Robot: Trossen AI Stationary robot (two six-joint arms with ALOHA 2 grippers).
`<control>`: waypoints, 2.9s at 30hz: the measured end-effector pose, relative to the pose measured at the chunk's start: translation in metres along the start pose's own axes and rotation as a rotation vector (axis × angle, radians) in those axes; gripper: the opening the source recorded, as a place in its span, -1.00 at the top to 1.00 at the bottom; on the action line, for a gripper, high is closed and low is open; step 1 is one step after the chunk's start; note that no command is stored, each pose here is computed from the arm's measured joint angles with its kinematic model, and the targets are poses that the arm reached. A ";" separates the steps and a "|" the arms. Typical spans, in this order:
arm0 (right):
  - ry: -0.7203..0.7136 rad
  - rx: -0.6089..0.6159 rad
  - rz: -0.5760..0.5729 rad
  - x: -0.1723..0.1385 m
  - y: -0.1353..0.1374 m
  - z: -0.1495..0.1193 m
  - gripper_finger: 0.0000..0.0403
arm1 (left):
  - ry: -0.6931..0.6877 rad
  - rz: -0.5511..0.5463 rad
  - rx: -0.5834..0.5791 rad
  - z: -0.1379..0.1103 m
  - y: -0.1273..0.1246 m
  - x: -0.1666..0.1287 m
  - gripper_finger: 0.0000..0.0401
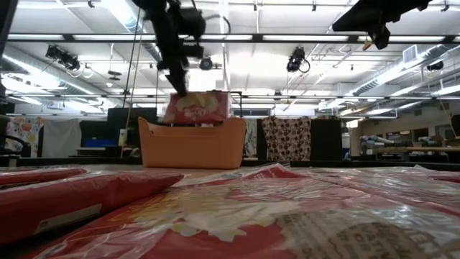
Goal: Sort popcorn bags into baskets
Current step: Put the red popcorn bag into the orange container
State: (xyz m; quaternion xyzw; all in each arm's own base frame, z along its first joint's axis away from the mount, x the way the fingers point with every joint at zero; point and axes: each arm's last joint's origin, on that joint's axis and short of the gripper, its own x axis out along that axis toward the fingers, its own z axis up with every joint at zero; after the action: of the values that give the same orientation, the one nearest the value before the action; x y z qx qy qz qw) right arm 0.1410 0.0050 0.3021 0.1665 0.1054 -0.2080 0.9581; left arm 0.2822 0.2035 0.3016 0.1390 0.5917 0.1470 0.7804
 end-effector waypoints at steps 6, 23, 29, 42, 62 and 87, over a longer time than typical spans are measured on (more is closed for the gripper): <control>-0.018 0.019 -0.029 0.002 0.000 0.001 0.92 | 0.080 -0.104 0.062 0.000 0.001 0.049 0.93; -0.021 0.038 -0.036 0.002 0.000 0.001 0.92 | 0.052 -0.146 0.091 0.016 -0.021 0.047 0.00; -0.017 0.002 -0.028 0.002 0.000 0.001 0.92 | -0.163 -0.378 0.048 0.037 -0.063 0.001 0.11; 0.010 -0.116 0.031 0.002 0.002 0.000 0.92 | -0.062 -0.779 -0.035 0.067 -0.208 -0.055 0.22; 0.028 -0.159 0.112 0.002 0.005 0.000 0.92 | 0.239 -0.705 -0.073 0.018 -0.328 -0.050 0.31; 0.040 -0.141 0.151 0.001 0.006 0.000 0.92 | 0.230 -0.706 -0.057 -0.003 -0.322 0.020 -0.11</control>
State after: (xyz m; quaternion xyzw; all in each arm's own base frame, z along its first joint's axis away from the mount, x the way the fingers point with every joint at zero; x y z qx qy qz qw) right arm 0.1447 0.0096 0.3029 0.1104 0.1263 -0.1241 0.9780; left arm 0.3059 -0.0841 0.1570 -0.1131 0.6826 -0.1001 0.7150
